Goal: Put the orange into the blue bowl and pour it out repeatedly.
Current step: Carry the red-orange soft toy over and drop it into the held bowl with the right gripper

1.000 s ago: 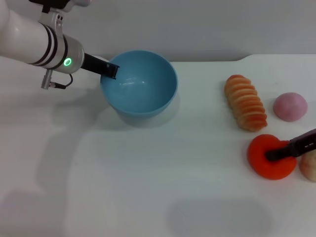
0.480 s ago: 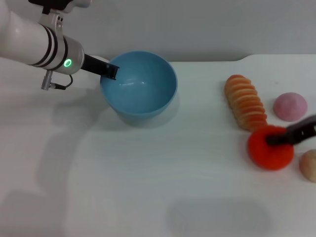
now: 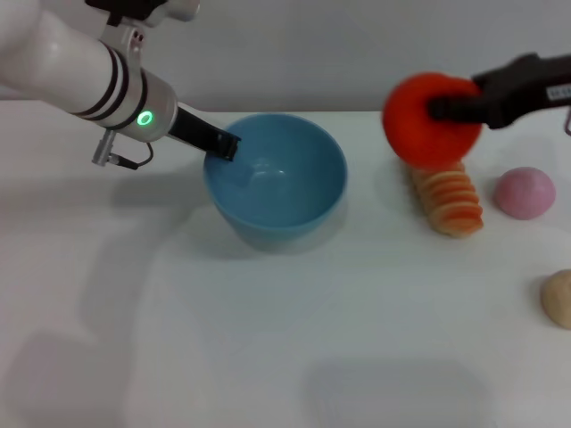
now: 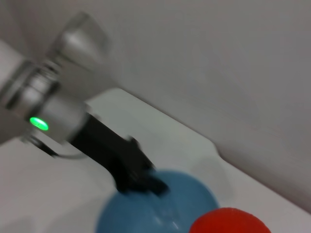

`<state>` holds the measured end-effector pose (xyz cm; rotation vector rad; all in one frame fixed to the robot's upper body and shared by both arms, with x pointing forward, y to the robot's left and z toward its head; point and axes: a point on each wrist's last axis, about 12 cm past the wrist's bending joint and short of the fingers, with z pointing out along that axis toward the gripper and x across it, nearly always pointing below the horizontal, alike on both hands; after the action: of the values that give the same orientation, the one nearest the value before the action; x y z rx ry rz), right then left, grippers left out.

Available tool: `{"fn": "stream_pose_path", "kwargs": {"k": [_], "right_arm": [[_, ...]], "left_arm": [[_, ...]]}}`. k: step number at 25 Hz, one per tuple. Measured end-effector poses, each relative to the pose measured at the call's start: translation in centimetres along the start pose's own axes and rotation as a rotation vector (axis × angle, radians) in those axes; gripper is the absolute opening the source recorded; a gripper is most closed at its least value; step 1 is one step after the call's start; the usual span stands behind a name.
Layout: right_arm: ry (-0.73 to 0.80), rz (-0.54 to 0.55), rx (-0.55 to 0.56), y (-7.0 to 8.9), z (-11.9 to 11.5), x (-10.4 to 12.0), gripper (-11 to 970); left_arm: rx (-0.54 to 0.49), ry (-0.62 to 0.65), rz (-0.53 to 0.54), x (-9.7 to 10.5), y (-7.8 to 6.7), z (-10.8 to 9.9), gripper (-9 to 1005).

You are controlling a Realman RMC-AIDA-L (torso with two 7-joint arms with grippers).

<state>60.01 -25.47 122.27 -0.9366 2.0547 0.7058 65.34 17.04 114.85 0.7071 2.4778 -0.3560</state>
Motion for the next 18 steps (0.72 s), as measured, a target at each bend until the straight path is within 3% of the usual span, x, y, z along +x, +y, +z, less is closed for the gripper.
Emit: {"fn": "stream_pose_path", "kwargs": {"k": [4,7,11,18], "right_arm": [[-0.007,-0.034,-0.056,0.8,1.3,-1.5,178],[-0.004,-0.019,-0.111,1.2,3.2,-1.3,155],[0.000,-0.009,-0.138,1.5,5.5,-1.3,103],[0.082,-0.057,-0.156,2.9,8.5,-0.7,97]], "left_arm": [[0.025,0.011,0.007,-0.3,-0.7,0.1,-1],[0.052,0.010,0.017,-0.1,-1.5,0.4,-1],[0.053,0.011,0.021,0.0,-1.5,0.6,-2],[0.048,0.014,0.002,0.8,-1.0,0.7,-2]]}}
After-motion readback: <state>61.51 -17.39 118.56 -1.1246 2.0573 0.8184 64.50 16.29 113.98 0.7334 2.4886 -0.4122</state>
